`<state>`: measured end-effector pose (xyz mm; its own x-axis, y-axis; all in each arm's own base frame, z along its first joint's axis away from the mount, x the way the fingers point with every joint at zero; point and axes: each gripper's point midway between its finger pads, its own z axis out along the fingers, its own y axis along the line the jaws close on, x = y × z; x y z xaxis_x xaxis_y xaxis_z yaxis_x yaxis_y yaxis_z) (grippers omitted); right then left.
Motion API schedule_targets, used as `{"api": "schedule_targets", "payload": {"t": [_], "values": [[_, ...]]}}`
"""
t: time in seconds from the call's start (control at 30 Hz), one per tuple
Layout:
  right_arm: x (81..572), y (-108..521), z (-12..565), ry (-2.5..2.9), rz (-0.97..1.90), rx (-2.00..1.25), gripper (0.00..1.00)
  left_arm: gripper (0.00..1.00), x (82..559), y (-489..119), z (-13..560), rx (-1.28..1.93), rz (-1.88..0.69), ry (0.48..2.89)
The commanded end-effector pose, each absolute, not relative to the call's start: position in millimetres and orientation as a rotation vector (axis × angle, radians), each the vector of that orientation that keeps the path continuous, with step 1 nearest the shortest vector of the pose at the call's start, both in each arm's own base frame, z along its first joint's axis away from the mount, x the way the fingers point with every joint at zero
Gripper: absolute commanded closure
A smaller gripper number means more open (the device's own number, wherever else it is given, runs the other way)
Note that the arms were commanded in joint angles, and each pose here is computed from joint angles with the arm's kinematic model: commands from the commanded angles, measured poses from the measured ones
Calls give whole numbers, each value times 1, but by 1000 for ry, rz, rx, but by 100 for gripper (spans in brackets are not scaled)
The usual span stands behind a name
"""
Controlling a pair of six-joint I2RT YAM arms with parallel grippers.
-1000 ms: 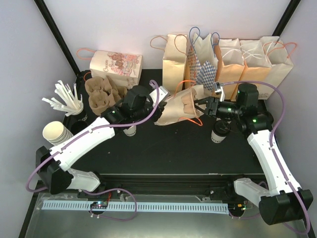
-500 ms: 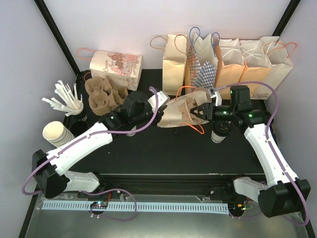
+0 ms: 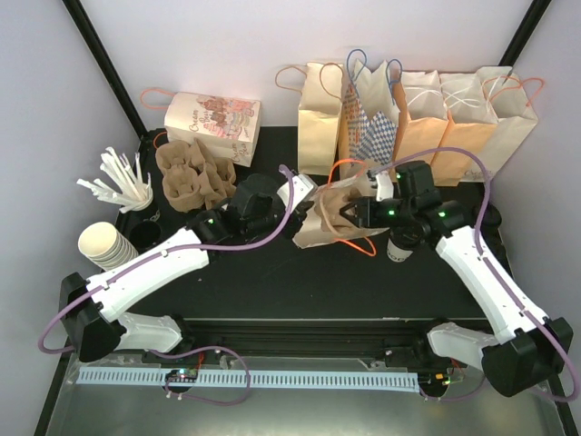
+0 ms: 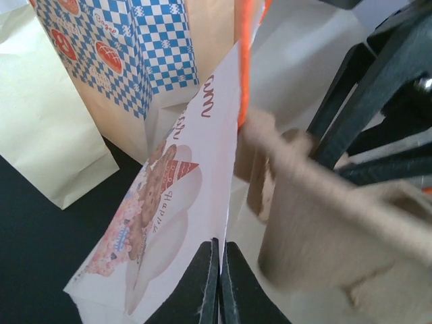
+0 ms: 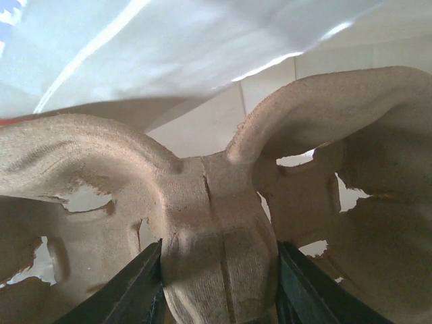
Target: Pack the takeout coffee
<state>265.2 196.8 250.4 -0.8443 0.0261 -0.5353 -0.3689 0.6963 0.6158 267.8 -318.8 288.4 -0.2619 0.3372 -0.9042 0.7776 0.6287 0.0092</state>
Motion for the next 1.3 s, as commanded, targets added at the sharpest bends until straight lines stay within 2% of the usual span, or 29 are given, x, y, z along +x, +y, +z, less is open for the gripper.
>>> {"api": "schedule_targets", "payload": {"t": [0.0, 0.4, 0.83, 1.13, 1.27], "values": [[275, 203, 245, 2404, 806, -301, 56, 99, 263, -316, 313, 807, -608, 1833], [277, 220, 234, 2354, 437, -405, 57, 98, 261, -310, 321, 693, -669, 1909], [264, 208, 206, 2397, 216, -469, 56, 98, 274, -295, 322, 615, -551, 1964], [278, 219, 220, 2338, 200, -424, 56, 98, 246, -328, 322, 729, -823, 1983], [289, 220, 235, 2279, 203, -351, 56, 98, 237, -330, 319, 751, -858, 2008]]}}
